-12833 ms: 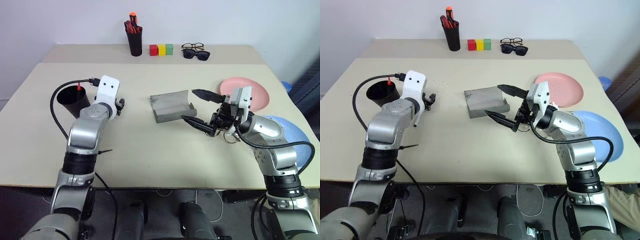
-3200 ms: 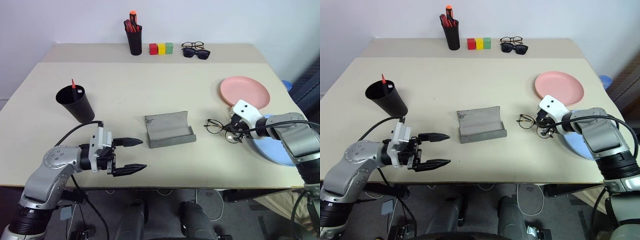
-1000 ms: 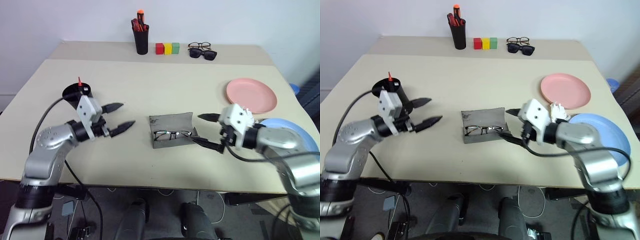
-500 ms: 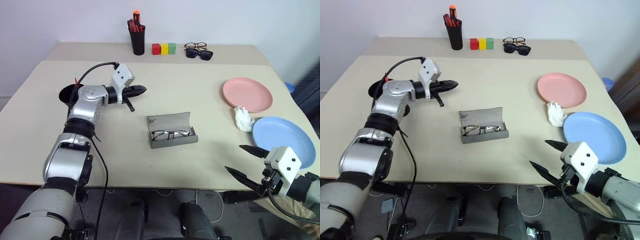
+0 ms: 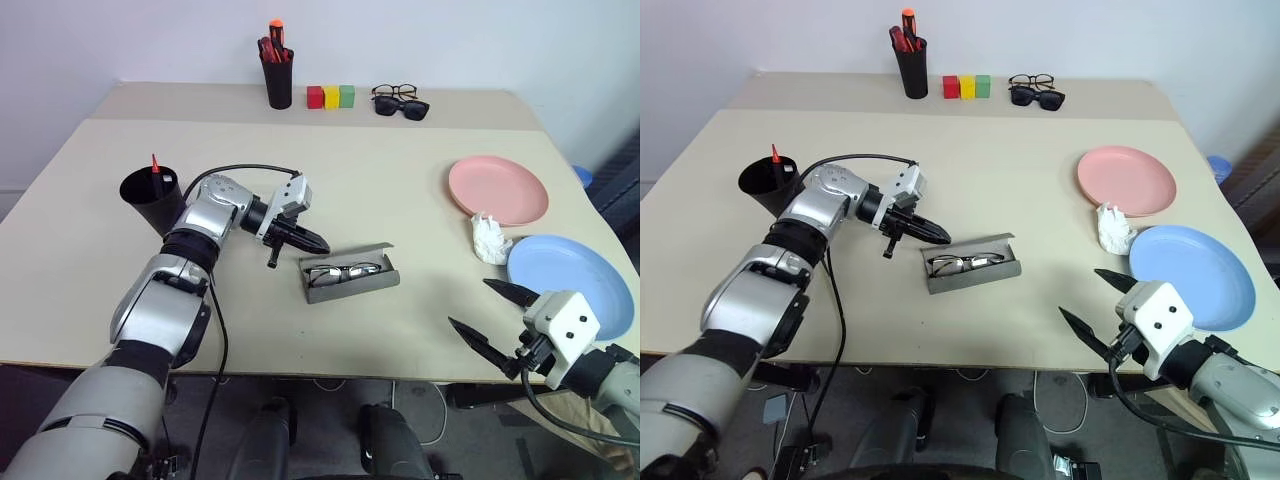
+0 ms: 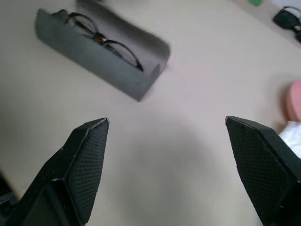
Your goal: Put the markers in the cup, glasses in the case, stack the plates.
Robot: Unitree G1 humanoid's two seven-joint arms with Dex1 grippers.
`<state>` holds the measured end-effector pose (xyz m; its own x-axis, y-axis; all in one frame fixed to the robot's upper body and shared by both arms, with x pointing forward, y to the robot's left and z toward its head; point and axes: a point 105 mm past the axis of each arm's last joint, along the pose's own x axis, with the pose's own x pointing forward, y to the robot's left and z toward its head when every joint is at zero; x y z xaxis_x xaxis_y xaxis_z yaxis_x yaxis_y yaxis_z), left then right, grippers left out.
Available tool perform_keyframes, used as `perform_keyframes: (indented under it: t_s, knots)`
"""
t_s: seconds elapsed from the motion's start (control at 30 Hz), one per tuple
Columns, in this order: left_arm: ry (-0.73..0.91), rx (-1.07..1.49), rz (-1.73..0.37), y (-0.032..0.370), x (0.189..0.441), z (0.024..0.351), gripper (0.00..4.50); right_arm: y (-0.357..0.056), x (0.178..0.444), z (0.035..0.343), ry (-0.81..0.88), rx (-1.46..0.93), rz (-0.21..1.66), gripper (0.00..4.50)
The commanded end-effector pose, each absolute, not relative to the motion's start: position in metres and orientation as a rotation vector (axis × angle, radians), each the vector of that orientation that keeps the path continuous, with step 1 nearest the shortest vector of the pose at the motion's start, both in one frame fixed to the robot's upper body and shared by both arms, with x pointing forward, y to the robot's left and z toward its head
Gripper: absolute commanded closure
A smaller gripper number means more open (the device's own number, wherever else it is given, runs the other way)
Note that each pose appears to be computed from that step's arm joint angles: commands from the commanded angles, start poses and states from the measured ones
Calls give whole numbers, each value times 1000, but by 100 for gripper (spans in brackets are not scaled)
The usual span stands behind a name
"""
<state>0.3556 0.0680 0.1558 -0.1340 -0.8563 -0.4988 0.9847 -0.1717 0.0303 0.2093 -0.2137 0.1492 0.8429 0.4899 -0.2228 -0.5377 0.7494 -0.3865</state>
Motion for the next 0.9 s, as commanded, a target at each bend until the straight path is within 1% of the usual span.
perform_keyframes:
  t_s: [0.03,0.1,0.17,0.2,0.27,0.33,0.47,0.6,0.7,0.8,0.87,0.9]
  knots:
    - [427,489,-1831,62,322,153,446,-208,212,158,85,-473,559,44]
    - [484,513,-1870,60,308,139,446,-211,216,157,93,-452,530,44]
    - [534,553,-1878,63,301,126,446,-216,220,154,101,-461,497,44]
    - [540,570,-1876,63,299,122,446,-218,222,153,109,-473,483,44]
    - [495,578,-1855,59,300,124,446,-225,227,154,106,-493,426,44]
    - [430,517,-1849,52,300,140,446,-235,232,154,118,-529,357,44]
    - [256,425,-1820,34,302,182,446,-260,240,152,158,-524,223,44]
    - [131,421,-1783,12,303,201,446,-293,243,139,250,-523,93,44]
    - [76,437,-1752,-6,308,203,446,-312,245,125,318,-525,34,44]
    - [76,430,-1754,-20,308,199,364,-321,247,115,354,-482,11,44]
    - [75,449,-1746,-26,308,195,276,-325,249,110,368,-483,10,44]
    - [75,454,-1744,-28,308,194,220,-326,249,108,373,-483,11,44]
